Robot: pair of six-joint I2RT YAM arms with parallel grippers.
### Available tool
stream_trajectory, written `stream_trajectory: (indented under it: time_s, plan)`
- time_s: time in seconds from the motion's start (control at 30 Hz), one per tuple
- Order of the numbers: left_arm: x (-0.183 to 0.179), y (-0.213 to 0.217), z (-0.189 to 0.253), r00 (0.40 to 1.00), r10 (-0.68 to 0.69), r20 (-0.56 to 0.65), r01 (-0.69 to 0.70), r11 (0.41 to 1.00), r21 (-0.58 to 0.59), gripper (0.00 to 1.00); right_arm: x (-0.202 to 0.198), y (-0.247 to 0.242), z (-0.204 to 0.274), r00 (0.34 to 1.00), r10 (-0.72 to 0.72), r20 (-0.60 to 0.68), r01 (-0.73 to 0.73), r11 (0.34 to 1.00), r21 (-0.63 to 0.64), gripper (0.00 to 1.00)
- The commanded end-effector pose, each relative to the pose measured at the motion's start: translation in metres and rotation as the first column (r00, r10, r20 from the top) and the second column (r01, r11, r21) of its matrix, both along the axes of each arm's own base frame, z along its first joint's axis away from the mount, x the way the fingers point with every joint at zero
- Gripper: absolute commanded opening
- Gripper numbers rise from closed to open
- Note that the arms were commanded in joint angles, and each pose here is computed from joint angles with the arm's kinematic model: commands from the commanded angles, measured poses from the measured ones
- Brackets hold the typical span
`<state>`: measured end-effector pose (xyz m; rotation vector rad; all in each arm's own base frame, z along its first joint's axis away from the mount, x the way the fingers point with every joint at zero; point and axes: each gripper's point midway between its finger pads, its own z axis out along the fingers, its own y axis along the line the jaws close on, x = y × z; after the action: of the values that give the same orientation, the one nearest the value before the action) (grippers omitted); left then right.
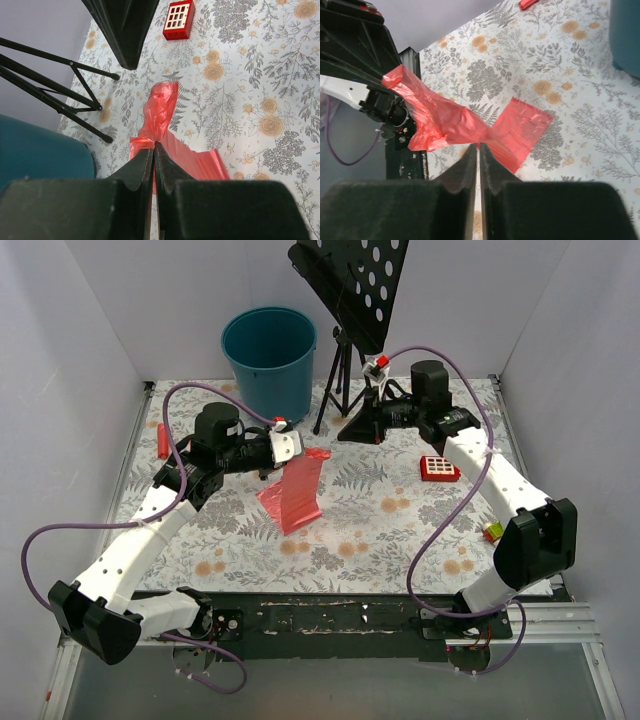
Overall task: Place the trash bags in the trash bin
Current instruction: Unfold the trash bag at the center of the board.
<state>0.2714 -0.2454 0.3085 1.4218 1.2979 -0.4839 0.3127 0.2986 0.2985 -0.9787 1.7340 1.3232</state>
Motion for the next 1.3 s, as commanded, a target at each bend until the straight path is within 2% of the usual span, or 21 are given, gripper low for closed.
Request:
stream_trajectory:
  time_s: [0.0, 0.03, 0.07, 0.13, 0.33, 0.53, 0.6, 0.87, 1.1, 1.13, 1.2, 1.23, 1.27]
  plan:
    - [-0.007, -0.001, 0.009, 1.000, -0.018, 0.003, 0.018, 1.000, -0.022, 0.00, -0.018, 0.001, 0.029, 0.992, 0.037, 0.121, -0.041, 0.998, 0.037, 0.27]
    - [-0.008, -0.002, 0.009, 1.000, -0.024, 0.002, 0.024, 0.999, -0.024, 0.00, -0.022, 0.005, 0.035, 0.988, 0.063, 0.144, -0.070, 0.996, 0.047, 0.46]
    - [-0.009, -0.002, 0.010, 1.000, -0.026, 0.004, 0.027, 0.999, -0.027, 0.00, -0.026, 0.009, 0.040, 0.984, 0.084, 0.156, -0.094, 0.994, 0.054, 0.57]
    - [-0.010, -0.003, 0.010, 0.999, -0.035, 0.001, 0.035, 0.999, -0.029, 0.00, -0.033, 0.018, 0.044, 0.978, 0.123, 0.169, -0.135, 0.989, 0.062, 0.67]
    - [-0.010, -0.005, 0.015, 0.999, -0.045, 0.004, 0.045, 0.998, -0.036, 0.00, -0.049, 0.039, 0.038, 0.967, 0.186, 0.174, -0.198, 0.979, 0.054, 0.78]
    - [-0.014, -0.007, 0.017, 0.998, -0.062, -0.018, 0.061, 0.997, -0.051, 0.00, -0.051, 0.046, 0.035, 0.966, 0.186, 0.180, -0.197, 0.979, 0.045, 0.78]
    - [-0.016, -0.008, 0.019, 0.997, -0.069, -0.020, 0.068, 0.996, -0.057, 0.00, -0.047, 0.047, 0.033, 0.967, 0.172, 0.186, -0.183, 0.982, 0.039, 0.72]
    - [-0.014, -0.010, 0.023, 0.998, -0.063, -0.020, 0.062, 0.996, -0.070, 0.00, -0.043, 0.051, 0.027, 0.969, 0.167, 0.180, -0.174, 0.984, 0.026, 0.62]
    - [-0.012, -0.010, 0.020, 0.998, -0.052, -0.028, 0.050, 0.996, -0.070, 0.00, -0.044, 0.051, 0.021, 0.966, 0.173, 0.191, -0.178, 0.984, 0.010, 0.43]
    - [-0.012, -0.009, 0.021, 0.998, -0.049, -0.025, 0.047, 0.996, -0.071, 0.00, -0.044, 0.051, 0.022, 0.965, 0.175, 0.195, -0.181, 0.983, 0.010, 0.38]
    - [-0.012, -0.008, 0.018, 0.999, -0.043, -0.031, 0.041, 0.997, -0.067, 0.00, -0.045, 0.051, 0.023, 0.963, 0.177, 0.204, -0.183, 0.983, 0.007, 0.21]
    - [-0.011, -0.008, 0.017, 0.999, -0.038, -0.033, 0.036, 0.997, -0.064, 0.00, -0.043, 0.050, 0.024, 0.963, 0.164, 0.215, -0.169, 0.986, 0.005, 0.02]
    - [-0.010, -0.007, 0.015, 0.999, -0.031, -0.036, 0.028, 0.998, -0.061, 0.00, -0.041, 0.049, 0.025, 0.963, 0.153, 0.223, -0.158, 0.987, 0.003, 0.01]
